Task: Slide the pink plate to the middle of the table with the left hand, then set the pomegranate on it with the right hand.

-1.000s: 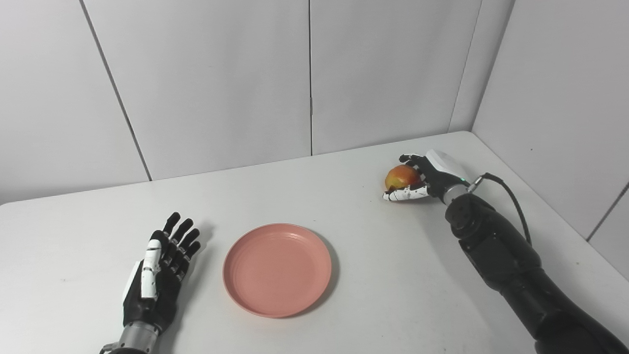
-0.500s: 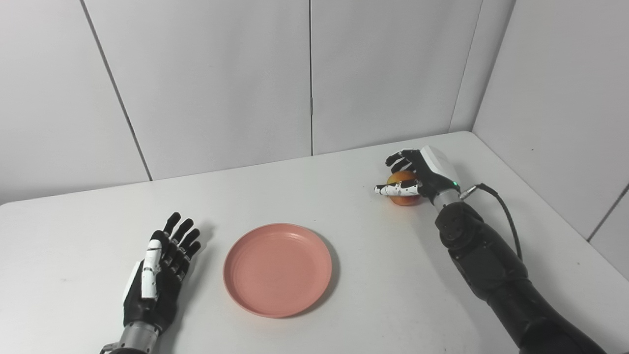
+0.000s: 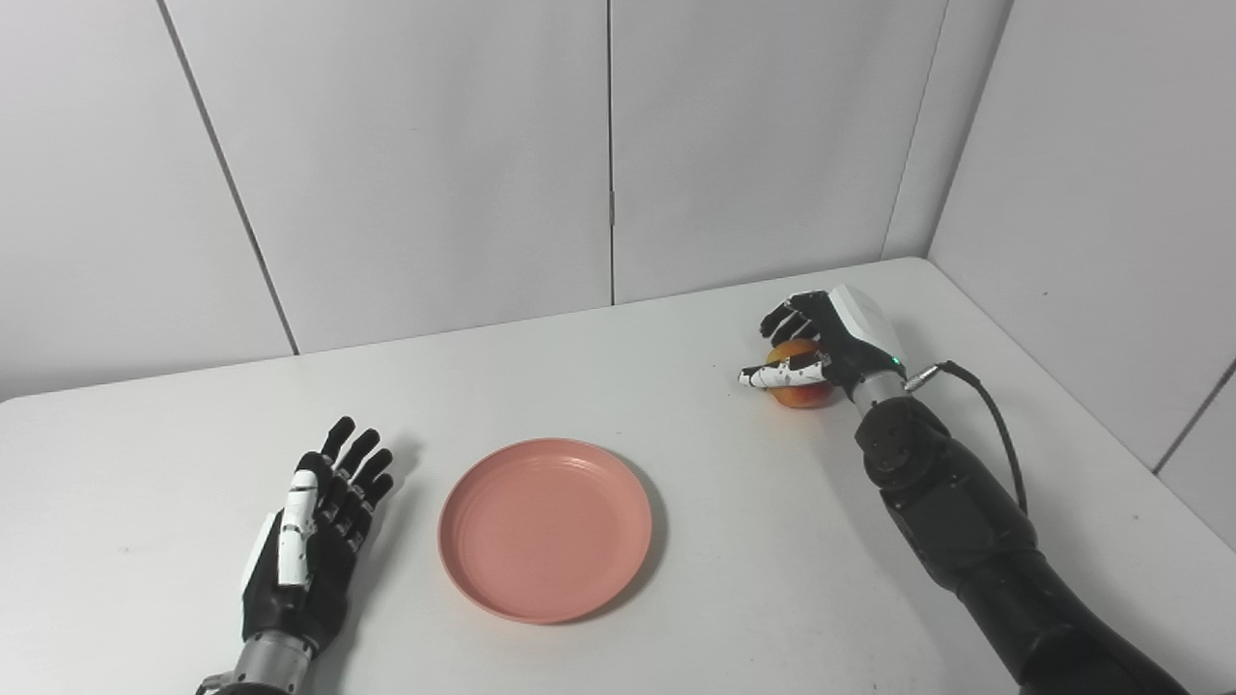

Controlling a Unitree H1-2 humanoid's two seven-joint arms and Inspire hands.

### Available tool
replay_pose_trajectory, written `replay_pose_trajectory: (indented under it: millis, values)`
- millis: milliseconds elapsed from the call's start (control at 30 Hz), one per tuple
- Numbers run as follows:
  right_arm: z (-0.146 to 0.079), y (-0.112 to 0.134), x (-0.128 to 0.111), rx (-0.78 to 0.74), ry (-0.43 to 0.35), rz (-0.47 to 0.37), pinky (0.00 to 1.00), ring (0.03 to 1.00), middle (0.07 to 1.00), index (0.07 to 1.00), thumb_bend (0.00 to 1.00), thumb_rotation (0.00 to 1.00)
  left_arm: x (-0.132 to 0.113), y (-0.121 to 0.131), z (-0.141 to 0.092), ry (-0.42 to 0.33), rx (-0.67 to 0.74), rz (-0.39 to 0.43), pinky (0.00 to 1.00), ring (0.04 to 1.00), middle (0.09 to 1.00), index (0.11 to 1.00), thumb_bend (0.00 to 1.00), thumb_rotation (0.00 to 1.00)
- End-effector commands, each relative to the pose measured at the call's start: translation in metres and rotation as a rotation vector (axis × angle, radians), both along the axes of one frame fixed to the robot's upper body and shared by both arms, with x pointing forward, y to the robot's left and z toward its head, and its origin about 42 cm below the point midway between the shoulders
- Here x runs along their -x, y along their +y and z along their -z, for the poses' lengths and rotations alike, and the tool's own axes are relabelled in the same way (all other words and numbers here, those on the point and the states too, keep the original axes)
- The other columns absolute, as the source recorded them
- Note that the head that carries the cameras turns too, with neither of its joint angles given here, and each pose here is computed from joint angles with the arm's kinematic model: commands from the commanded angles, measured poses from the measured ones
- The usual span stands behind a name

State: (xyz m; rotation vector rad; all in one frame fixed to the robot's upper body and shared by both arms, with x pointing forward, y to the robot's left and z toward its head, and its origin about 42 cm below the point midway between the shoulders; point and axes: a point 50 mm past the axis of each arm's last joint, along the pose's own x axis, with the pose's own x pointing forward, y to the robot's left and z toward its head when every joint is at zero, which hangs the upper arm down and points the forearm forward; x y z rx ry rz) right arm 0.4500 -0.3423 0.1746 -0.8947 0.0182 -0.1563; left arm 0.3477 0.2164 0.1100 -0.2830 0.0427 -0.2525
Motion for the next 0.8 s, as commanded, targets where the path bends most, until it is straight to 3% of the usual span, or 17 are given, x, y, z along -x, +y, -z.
replay_pose_trajectory:
  millis: [0, 433, 767]
  values:
    - [-0.0298, -0.0062, -0.0070, 0.033, -0.094, -0.004, 0.41, 0.463, 0.504, 0.489, 0.50, 0.13, 0.0071, 0.0028, 0.0152, 0.086, -0.017, 0.000, 0.96, 0.938, 0.946, 0.944, 0.39, 1.00]
    - [-0.0284, -0.0142, -0.0017, 0.092, -0.090, 0.014, 0.41, 0.472, 0.513, 0.487, 0.51, 0.14, 0.0061, 0.0028, 0.0162, 0.085, -0.012, 0.000, 0.96, 0.934, 0.943, 0.942, 0.39, 1.00]
    - [-0.0270, -0.0104, 0.0025, 0.045, -0.112, 0.034, 0.34, 0.384, 0.444, 0.487, 0.50, 0.13, 0.0066, 0.0025, 0.0148, 0.088, -0.016, -0.002, 0.96, 0.936, 0.944, 0.943, 0.39, 1.00]
